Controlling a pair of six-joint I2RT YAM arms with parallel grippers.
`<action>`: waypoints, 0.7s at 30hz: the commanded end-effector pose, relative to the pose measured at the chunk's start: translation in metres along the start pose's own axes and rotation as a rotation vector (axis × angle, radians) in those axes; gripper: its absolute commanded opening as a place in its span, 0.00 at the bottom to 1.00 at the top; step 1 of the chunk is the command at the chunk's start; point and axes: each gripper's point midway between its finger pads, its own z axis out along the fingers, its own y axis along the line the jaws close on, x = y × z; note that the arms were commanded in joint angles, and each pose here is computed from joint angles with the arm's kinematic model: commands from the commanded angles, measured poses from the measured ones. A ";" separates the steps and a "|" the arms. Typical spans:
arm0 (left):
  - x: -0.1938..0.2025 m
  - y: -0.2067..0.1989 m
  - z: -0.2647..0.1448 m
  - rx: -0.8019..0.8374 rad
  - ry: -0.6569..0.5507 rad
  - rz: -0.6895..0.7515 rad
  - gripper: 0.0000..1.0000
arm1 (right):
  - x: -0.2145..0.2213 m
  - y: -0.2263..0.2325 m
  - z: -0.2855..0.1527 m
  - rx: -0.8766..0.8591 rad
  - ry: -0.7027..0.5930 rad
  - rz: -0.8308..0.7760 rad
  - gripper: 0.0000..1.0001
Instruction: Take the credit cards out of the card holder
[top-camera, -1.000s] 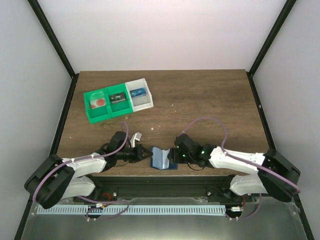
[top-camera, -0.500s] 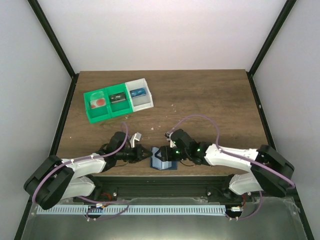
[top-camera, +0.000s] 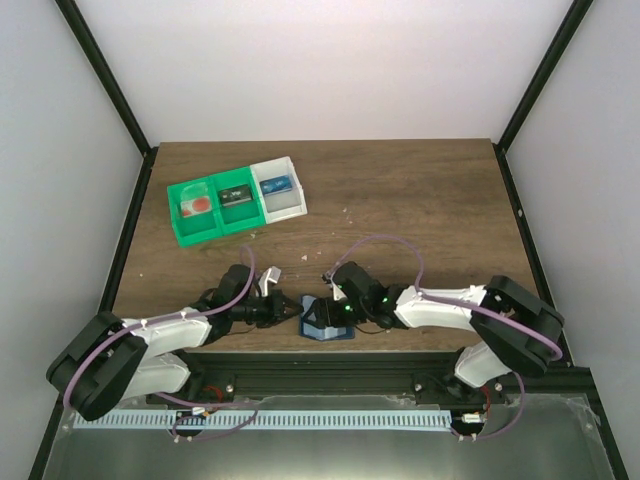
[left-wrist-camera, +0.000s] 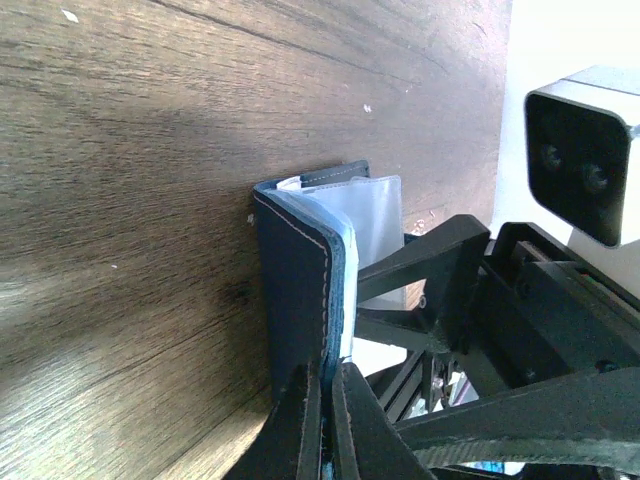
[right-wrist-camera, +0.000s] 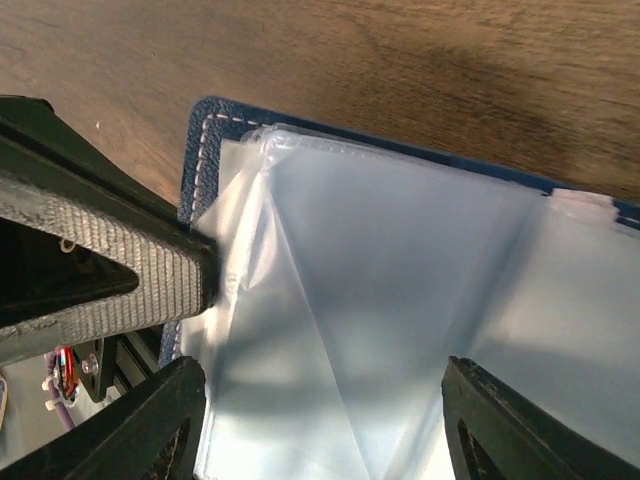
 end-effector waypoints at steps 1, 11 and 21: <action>0.000 -0.004 -0.001 0.015 -0.012 0.010 0.00 | 0.006 0.008 0.010 -0.057 0.035 -0.010 0.67; 0.001 -0.003 -0.001 0.018 -0.007 0.013 0.00 | 0.014 -0.005 0.011 -0.039 0.033 0.022 0.54; 0.001 -0.002 -0.001 0.013 -0.008 0.024 0.00 | 0.014 0.001 0.004 -0.070 0.017 0.026 0.58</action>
